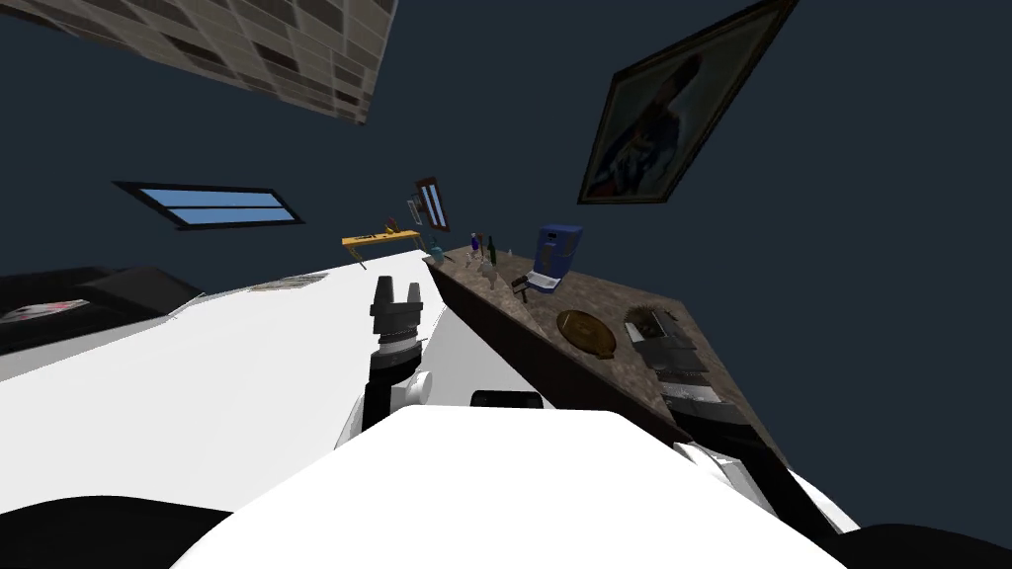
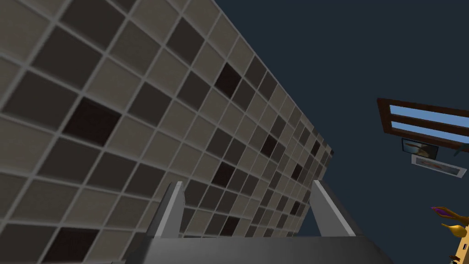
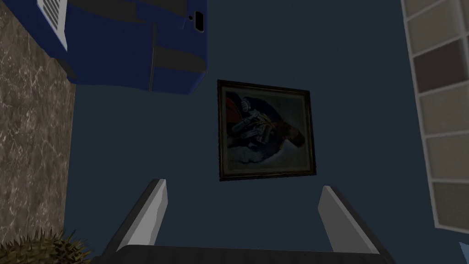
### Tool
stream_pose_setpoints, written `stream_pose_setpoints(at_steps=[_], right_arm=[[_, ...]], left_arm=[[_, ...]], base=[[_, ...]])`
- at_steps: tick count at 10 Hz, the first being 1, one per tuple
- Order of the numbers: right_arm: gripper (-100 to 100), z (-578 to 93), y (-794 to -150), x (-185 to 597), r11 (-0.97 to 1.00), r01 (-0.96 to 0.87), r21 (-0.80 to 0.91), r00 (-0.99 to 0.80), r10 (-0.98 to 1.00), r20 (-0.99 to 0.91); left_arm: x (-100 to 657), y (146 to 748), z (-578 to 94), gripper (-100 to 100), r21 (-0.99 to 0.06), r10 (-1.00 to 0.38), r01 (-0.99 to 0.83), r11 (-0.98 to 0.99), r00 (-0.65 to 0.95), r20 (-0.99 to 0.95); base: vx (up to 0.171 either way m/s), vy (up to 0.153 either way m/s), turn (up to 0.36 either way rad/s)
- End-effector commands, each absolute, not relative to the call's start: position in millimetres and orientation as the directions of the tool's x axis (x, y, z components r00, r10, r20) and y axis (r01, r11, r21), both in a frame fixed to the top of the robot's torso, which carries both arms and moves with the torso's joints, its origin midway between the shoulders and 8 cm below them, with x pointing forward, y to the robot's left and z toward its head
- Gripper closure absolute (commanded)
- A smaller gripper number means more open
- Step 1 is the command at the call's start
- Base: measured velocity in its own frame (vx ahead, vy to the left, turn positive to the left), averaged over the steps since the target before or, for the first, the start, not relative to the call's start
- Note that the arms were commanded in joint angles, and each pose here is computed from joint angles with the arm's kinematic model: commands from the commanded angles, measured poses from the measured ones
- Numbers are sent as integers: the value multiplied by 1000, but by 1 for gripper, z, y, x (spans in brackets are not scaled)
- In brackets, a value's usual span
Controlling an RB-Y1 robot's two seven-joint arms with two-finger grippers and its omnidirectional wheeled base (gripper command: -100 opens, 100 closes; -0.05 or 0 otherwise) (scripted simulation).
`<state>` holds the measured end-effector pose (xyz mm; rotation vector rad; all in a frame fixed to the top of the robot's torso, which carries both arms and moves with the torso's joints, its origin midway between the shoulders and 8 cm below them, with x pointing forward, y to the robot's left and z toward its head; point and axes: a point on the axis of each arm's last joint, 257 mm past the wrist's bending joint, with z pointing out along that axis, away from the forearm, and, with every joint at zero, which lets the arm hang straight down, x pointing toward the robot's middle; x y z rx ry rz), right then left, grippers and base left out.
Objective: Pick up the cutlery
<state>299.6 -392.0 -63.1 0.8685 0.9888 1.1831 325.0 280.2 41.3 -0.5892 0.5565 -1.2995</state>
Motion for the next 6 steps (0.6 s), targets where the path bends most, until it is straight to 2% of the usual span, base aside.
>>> stream_pose_setpoints(at_steps=[1, 2, 6], right_arm=[[-100, -83, -410, 292, 191, -244, 951, 90, 981, -174], [-100, -95, -422, 286, 199, -188, 962, 94, 978, -184], [-100, -128, -446, 266, 222, -37, 974, 91, 972, -218]], left_arm=[[325, 280, 41, 0, -681, -982, 714, 166, 181, -49], [325, 280, 41, 0, -681, -982, 714, 166, 182, -50], [325, 280, 41, 0, -681, -982, 713, 166, 182, -50]], base=[[19, 56, 361], [22, 67, 368], [20, 36, 183]])
